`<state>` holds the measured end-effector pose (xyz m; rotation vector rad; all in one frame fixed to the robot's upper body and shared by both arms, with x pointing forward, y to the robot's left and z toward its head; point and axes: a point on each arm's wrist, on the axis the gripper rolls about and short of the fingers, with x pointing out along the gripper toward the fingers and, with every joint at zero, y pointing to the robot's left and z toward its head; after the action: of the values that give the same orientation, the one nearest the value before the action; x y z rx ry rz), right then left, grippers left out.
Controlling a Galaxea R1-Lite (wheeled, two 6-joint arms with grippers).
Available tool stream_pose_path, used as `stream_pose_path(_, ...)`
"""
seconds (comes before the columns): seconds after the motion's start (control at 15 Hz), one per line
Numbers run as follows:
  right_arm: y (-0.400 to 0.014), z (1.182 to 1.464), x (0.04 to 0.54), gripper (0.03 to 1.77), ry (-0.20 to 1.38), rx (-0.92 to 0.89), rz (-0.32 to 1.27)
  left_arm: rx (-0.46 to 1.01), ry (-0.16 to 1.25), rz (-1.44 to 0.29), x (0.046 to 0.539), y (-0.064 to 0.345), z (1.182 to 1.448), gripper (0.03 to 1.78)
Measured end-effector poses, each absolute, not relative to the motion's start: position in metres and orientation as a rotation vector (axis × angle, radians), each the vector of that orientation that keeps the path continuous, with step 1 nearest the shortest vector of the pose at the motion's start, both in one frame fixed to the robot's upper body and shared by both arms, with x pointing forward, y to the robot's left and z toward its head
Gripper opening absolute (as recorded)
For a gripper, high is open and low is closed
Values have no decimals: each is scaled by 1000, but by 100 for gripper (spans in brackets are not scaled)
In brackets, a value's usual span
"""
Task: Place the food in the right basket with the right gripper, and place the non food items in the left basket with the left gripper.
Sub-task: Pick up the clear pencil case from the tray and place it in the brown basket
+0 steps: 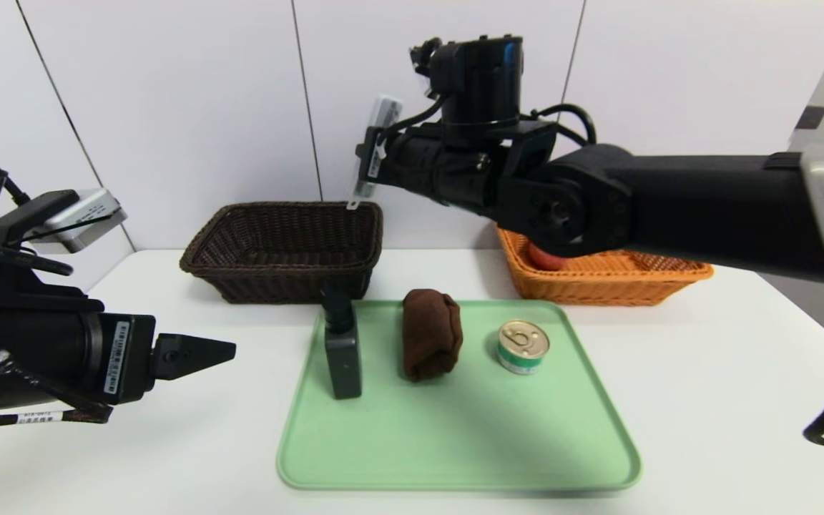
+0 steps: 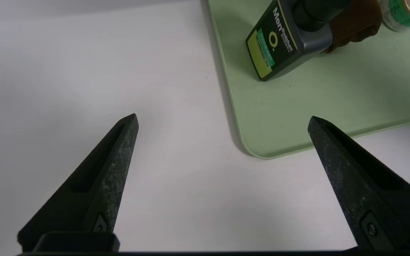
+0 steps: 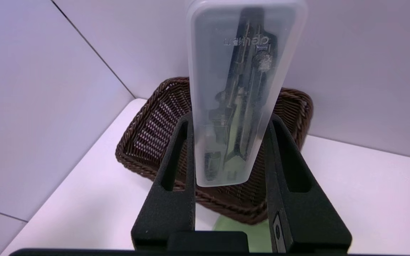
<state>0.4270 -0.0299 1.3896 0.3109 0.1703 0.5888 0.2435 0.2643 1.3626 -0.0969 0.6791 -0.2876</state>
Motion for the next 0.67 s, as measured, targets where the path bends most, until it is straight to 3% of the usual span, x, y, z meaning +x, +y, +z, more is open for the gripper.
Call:
stream_pose_path(0.47,2,1312,469,54,150,257,659,-85,711,-278,263,256,1352,169)
stream_pose_path(0.67,10,1293,474,54,173,249,702,-83,724,-275,265,255,1349,169)
